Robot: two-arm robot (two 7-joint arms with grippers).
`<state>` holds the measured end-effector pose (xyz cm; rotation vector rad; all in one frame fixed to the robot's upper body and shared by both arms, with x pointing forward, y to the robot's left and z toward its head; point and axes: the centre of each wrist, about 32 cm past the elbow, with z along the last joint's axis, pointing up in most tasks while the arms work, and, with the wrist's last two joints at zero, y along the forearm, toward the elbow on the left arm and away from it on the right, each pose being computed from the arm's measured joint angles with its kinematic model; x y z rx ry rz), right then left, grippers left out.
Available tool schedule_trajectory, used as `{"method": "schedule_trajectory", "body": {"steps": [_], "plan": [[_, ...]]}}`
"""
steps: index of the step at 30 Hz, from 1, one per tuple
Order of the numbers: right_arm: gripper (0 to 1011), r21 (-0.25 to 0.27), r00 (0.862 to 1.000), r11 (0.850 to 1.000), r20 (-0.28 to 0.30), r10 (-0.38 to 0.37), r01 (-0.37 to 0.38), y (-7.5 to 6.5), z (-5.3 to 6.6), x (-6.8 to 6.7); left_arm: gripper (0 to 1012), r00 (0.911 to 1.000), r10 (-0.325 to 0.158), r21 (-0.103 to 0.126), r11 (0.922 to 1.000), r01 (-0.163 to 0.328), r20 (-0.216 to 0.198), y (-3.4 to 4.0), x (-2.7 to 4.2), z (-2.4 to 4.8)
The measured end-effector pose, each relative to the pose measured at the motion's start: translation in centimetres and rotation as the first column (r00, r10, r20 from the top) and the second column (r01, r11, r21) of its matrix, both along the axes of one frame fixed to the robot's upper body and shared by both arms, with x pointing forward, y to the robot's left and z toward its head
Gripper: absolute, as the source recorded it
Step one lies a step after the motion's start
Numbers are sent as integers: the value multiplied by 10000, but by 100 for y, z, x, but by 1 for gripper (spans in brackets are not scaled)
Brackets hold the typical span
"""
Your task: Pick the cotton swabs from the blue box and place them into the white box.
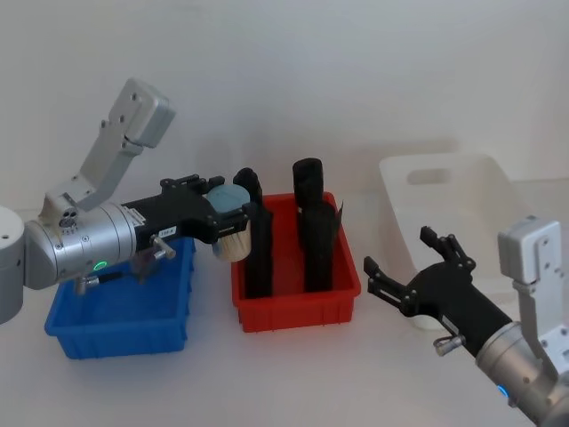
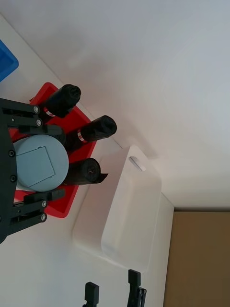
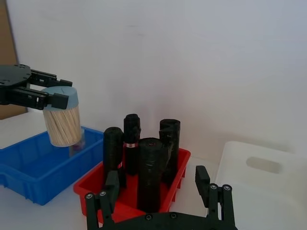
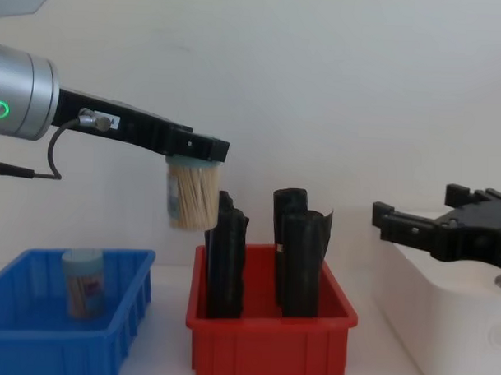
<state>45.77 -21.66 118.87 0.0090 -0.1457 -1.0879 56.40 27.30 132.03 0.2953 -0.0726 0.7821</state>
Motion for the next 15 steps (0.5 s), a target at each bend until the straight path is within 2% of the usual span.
{"method": "schedule_trajectory", "body": {"steps": [15], "plan": [[1001, -524, 9941, 9931, 215, 1059, -1047, 240, 5, 297, 670, 10000, -27, 0, 10000, 27, 8, -1, 0, 8]]}}
